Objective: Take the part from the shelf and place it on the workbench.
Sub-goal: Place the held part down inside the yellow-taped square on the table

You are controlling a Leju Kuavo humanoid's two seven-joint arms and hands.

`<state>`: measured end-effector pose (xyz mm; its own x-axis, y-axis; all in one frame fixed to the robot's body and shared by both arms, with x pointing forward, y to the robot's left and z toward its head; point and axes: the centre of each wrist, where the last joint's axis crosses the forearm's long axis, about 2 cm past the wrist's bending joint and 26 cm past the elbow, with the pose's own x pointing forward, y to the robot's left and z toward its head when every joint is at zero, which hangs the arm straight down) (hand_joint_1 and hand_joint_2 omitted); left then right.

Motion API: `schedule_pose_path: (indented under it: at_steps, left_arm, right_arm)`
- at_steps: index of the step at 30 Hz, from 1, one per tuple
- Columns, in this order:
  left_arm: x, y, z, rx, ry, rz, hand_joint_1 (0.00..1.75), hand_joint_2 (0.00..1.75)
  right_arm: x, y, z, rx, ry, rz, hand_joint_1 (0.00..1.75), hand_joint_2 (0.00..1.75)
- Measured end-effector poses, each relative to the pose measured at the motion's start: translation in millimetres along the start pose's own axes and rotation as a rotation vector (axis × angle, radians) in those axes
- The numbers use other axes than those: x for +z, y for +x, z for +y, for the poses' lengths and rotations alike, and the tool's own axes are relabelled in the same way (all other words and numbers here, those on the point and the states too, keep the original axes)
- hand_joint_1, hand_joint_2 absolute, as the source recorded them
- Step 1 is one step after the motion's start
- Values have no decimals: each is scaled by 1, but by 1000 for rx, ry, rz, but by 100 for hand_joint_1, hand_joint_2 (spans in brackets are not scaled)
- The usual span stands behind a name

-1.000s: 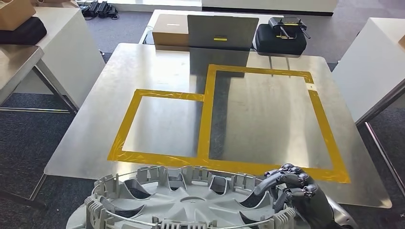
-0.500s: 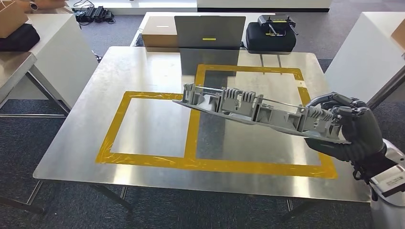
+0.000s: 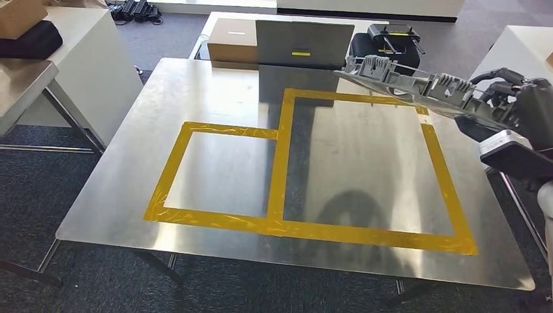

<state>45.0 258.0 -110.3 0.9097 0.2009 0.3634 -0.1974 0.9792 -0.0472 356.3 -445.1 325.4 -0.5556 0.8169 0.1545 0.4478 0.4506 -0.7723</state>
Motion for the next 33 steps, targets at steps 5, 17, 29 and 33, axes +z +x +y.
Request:
schedule_pose_path:
  at_steps: [5,17,29,33]
  left_arm:
    - [0,0,1,-8,-7,-8,0,175]
    - [0,0,3,-25,-21,-15,0,175]
    - [-1,3,4,-30,-20,-21,0,175]
    - [-1,4,4,-28,-19,-22,0,175]
  right_arm:
    - [-9,-16,11,178,54,74,175,175]
    - [-16,-35,70,365,252,165,175,175]
    - [-41,10,148,383,386,83,175,175]
    - [-51,36,170,344,408,39,175,175]
